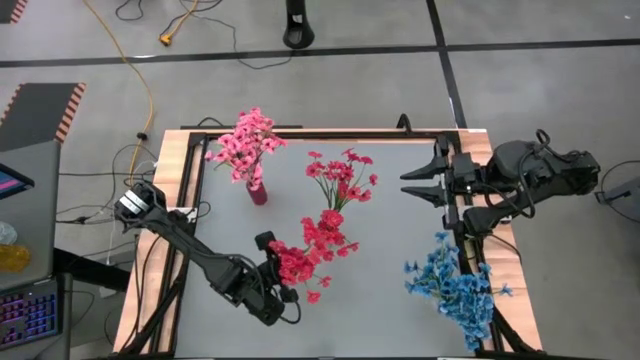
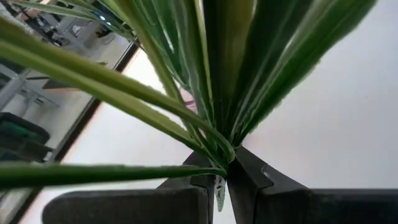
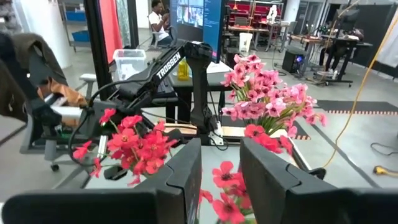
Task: Sort flowers into vase by color
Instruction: Put the red flowers into the pink vase
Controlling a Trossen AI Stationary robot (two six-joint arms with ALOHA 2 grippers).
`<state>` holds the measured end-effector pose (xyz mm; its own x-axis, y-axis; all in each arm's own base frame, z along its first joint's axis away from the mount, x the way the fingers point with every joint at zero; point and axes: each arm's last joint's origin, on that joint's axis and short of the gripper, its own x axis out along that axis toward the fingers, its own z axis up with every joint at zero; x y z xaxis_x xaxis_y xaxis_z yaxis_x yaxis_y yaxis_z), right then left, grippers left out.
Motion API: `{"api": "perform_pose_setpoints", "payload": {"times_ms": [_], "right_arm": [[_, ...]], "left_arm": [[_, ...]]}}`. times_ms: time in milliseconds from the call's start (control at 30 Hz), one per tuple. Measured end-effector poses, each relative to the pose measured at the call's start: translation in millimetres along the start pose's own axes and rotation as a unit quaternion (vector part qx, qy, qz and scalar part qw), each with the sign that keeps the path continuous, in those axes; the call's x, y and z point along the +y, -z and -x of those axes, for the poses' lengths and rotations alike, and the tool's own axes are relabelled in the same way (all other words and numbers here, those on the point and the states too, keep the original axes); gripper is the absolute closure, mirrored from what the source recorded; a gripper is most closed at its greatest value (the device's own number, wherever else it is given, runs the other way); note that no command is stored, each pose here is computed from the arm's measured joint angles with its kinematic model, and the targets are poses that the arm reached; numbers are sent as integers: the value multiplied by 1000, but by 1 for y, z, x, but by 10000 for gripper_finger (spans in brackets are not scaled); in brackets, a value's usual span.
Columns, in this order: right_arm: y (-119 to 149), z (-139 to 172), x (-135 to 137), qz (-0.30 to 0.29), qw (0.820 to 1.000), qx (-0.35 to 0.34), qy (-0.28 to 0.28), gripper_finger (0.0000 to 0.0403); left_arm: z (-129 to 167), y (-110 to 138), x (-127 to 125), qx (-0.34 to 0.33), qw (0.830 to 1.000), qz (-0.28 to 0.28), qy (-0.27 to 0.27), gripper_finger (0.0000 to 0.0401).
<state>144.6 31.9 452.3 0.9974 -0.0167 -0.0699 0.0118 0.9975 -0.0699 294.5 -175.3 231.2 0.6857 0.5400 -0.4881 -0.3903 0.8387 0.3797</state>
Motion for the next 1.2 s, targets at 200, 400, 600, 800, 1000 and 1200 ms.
{"api": "perform_pose_setpoints", "payload": {"times_ms": [200,400,600,800,1000,1200], "right_arm": [[3,31,-9,3,1000,3,0,266],[32,41,-11,-3,1000,22,0,266],[65,48,-11,-8,1000,12,1,266],[90,63,-15,-20,999,-20,16,266],[110,73,-17,-49,998,-46,17,266],[124,73,-17,-60,997,-55,17,266]], "left_arm": [[8,-12,21,-4,1000,-30,4,386],[18,-13,61,-31,999,6,3,386],[19,15,101,-102,986,100,86,386],[10,35,133,-228,945,162,173,386],[-2,42,146,-258,934,182,166,386],[-18,36,148,-280,924,192,177,386]]}}
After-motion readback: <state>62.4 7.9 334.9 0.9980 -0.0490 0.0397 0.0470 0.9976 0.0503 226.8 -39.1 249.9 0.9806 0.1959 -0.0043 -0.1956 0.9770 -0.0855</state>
